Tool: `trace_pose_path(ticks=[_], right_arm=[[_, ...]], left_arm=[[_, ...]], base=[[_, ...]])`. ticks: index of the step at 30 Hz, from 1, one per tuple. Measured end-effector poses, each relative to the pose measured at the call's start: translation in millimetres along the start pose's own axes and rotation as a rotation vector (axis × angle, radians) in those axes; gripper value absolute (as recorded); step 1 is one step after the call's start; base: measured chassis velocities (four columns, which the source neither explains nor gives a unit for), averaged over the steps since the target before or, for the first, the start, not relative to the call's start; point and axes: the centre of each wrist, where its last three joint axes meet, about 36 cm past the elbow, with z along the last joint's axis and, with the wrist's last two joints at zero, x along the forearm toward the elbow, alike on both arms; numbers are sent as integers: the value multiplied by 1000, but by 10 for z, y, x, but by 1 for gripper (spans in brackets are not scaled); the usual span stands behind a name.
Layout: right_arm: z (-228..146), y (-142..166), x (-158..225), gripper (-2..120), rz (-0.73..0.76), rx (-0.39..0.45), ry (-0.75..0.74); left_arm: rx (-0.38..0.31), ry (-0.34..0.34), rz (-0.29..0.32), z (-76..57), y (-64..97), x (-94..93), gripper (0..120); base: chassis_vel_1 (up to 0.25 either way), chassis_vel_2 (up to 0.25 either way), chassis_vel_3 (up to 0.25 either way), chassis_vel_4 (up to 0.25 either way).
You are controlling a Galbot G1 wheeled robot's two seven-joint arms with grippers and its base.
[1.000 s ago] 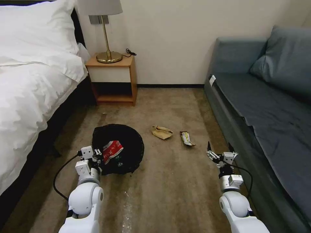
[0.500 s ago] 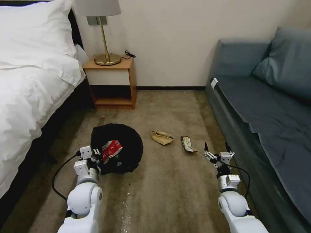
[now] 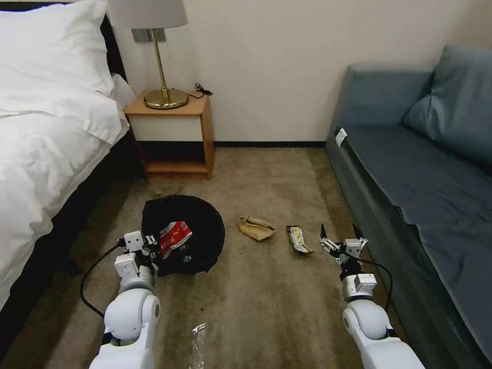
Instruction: Pick up the trash bin, then pick up the garbage on the floor and place it into the trash bin.
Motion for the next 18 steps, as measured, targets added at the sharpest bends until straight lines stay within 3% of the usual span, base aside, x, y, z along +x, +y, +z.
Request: trace_pose_path(ticks=[18], right_arm=[[76, -2, 12, 100, -63, 68, -18]], left_arm=[[3, -4, -1, -12, -9, 36, 3]], base=[[-95, 95, 95, -100]])
